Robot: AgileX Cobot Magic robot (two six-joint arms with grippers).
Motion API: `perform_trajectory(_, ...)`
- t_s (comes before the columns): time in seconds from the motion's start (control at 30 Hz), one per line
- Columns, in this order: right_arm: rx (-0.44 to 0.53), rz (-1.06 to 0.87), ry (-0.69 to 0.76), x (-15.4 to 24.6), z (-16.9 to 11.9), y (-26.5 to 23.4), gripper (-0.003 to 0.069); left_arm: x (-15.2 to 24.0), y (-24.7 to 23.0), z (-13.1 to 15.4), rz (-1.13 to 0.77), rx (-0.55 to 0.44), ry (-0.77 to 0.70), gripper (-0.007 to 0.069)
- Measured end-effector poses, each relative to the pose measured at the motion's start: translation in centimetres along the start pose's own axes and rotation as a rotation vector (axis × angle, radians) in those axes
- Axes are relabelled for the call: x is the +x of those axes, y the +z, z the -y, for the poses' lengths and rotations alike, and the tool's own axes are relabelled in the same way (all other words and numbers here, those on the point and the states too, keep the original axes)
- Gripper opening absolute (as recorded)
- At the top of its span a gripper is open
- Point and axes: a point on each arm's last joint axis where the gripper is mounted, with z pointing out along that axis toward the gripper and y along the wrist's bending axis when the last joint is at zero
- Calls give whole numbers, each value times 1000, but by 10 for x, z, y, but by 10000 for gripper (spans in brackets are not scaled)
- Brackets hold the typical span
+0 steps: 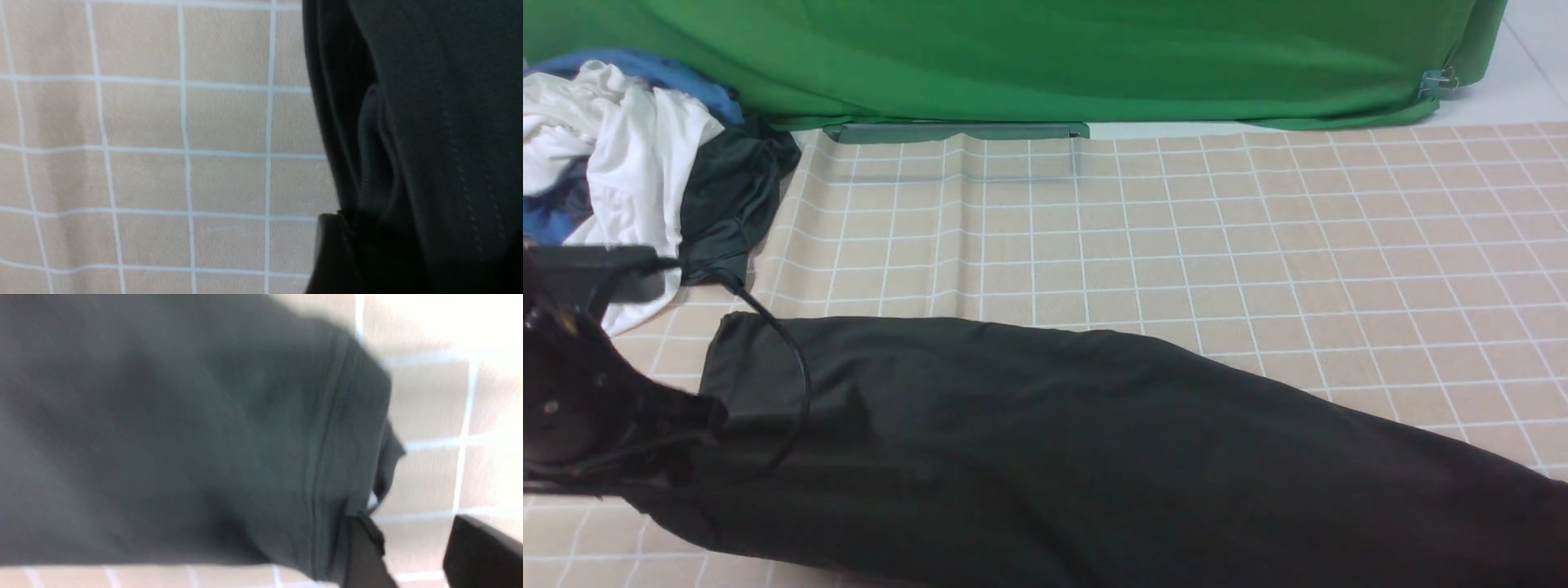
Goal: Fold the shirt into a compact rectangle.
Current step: 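Pull the folded dark garment lengthwise by its ends to straighten it flat on the table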
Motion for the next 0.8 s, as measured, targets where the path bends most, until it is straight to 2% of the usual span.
perform_trajectory(0.13,-92,121,19,-9,-10,-23,200,-10,-19,0,39,5,-5,529)
perform_trajectory(0.2,-149,179,-18,-11,-21,-30,104,-14,-28,2,54,30,-9,532)
perform_trajectory(0.23,-160,185,-26,-12,-24,-30,80,-15,-29,3,58,41,-8,519)
perform_trajectory(0.3,-185,191,-74,-13,-37,-28,43,-16,-29,8,64,94,3,452)
perform_trajectory(0.43,-207,174,-183,-21,-67,-14,39,-20,-9,21,68,222,-1,135)
perform_trajectory(0.5,-208,166,-218,-25,-78,-3,39,-21,12,23,28,228,5,56)
perform_trajectory(0.63,-188,131,-260,-36,-92,23,39,-13,56,19,-77,169,15,15)
perform_trajectory(0.8,-91,77,-254,-45,-85,49,39,-7,83,10,-118,58,5,16)
